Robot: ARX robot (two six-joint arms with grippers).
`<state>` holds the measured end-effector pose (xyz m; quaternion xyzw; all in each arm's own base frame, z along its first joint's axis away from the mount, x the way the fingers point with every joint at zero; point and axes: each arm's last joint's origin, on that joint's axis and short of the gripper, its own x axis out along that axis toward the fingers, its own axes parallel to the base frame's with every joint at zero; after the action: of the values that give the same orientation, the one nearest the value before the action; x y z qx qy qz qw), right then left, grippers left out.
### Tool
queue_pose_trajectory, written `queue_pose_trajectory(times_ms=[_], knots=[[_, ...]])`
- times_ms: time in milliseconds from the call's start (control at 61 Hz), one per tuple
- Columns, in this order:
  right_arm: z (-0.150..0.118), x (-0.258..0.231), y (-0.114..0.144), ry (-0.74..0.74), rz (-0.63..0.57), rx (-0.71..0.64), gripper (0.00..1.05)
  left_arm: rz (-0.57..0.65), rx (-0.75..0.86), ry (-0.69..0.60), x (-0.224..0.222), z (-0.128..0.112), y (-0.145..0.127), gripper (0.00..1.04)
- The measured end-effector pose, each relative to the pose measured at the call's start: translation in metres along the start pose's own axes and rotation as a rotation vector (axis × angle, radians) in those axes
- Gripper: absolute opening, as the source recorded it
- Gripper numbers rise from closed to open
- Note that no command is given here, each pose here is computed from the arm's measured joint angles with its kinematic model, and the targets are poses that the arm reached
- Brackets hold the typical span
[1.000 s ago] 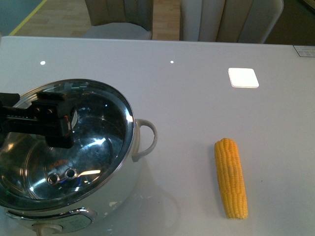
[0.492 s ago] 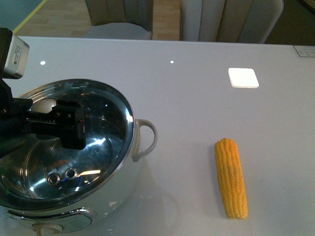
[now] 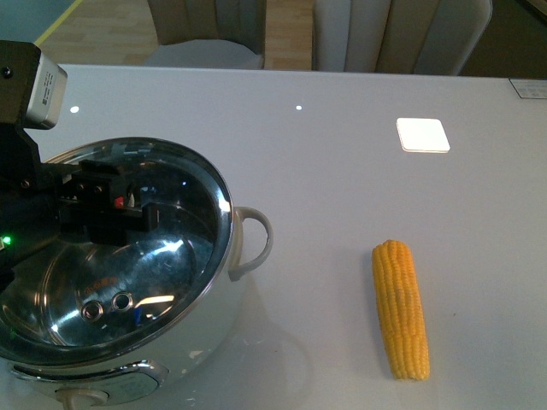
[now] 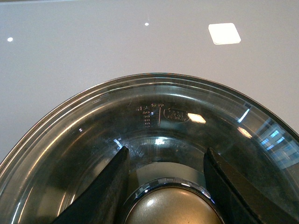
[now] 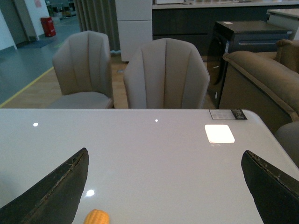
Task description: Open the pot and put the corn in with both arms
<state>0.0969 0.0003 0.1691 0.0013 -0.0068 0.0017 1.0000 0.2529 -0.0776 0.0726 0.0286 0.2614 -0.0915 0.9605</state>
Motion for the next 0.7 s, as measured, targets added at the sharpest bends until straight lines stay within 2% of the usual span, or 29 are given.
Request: queue_pose_trajectory(times_ms=[377,508,705], knots=[[0.0,0.0,0.0,0.0,0.0,0.0,0.96,0.029,-0.004,-0.001,-0.009,0.013,0.005,0.42],[0.0,0.0,0.0,0.0,0.0,0.0,0.96,0.056,-0.029,-0.042,-0.017,0.033,0.014,0.42],[0.0,0.0,0.0,0.0,0.0,0.0,0.96,0.098,-0.095,-0.184,-0.038,0.073,0.042,0.42]])
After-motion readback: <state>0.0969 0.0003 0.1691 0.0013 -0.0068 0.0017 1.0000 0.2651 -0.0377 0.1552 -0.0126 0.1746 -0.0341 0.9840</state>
